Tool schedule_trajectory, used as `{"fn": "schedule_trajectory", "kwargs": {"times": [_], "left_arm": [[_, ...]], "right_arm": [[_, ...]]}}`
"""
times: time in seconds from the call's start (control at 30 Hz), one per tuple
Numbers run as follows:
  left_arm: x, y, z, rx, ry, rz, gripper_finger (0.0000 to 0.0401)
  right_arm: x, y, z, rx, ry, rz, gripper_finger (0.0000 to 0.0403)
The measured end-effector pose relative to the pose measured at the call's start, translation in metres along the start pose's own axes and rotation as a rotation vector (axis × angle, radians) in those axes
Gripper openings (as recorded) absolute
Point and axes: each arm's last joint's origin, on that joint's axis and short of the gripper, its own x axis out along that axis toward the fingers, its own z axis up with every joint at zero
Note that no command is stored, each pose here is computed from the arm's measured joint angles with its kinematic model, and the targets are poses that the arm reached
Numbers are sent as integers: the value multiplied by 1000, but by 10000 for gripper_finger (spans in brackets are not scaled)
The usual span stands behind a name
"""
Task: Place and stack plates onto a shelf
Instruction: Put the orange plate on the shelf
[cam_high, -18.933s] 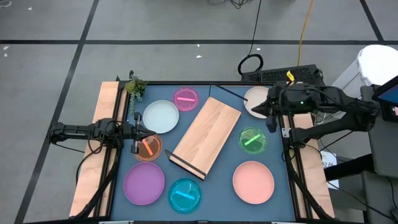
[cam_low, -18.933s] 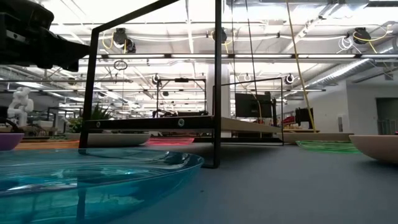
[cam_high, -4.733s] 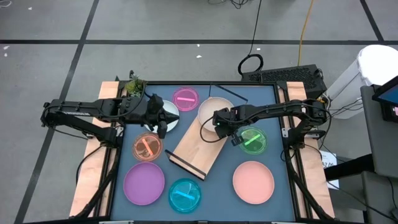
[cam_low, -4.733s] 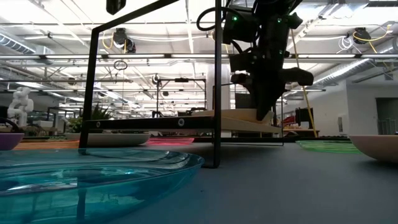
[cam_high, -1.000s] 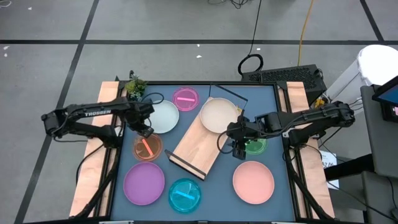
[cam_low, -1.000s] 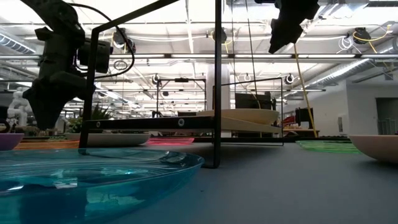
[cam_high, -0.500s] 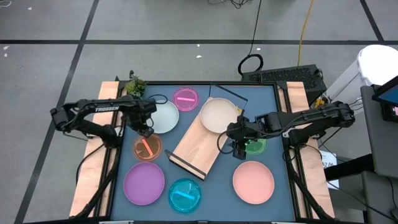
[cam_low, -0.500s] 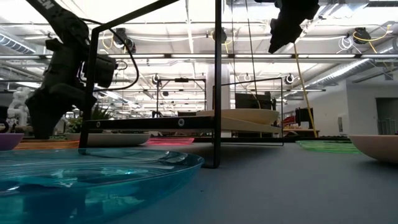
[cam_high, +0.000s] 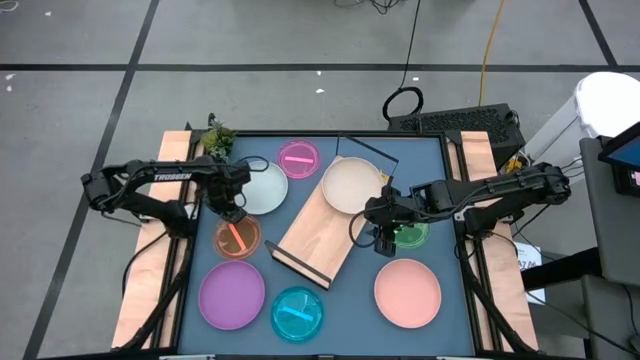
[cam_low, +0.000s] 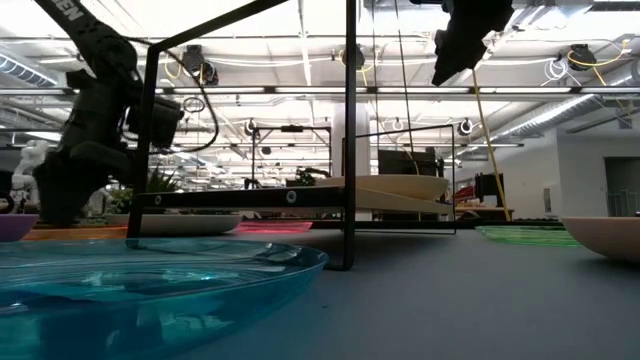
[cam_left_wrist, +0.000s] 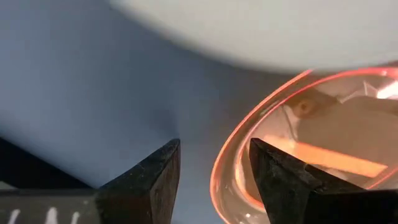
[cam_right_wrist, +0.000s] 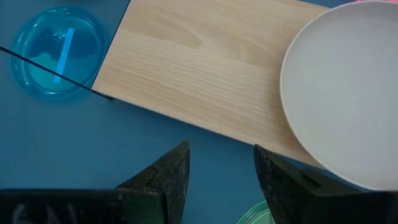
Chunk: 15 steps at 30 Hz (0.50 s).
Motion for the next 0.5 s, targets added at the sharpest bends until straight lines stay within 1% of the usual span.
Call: {"fn": "schedule_trajectory", "kwargs": {"times": [0.1, 0.33, 0.4, 0.5], "left_arm": [[7, 2, -5, -41, 45, -34, 198], [7, 1, -5, -70, 44, -49, 196], [7, 1, -4, -69, 35, -62, 184], [7, 0, -2, -79, 18, -71, 153]], "right_arm": [[0, 0, 0, 0, 3, 0, 160], [0, 0, 0, -4, 6, 1, 160], [0, 0, 0, -4, 6, 1, 160], [0, 0, 0, -4, 6, 1, 160]]}}
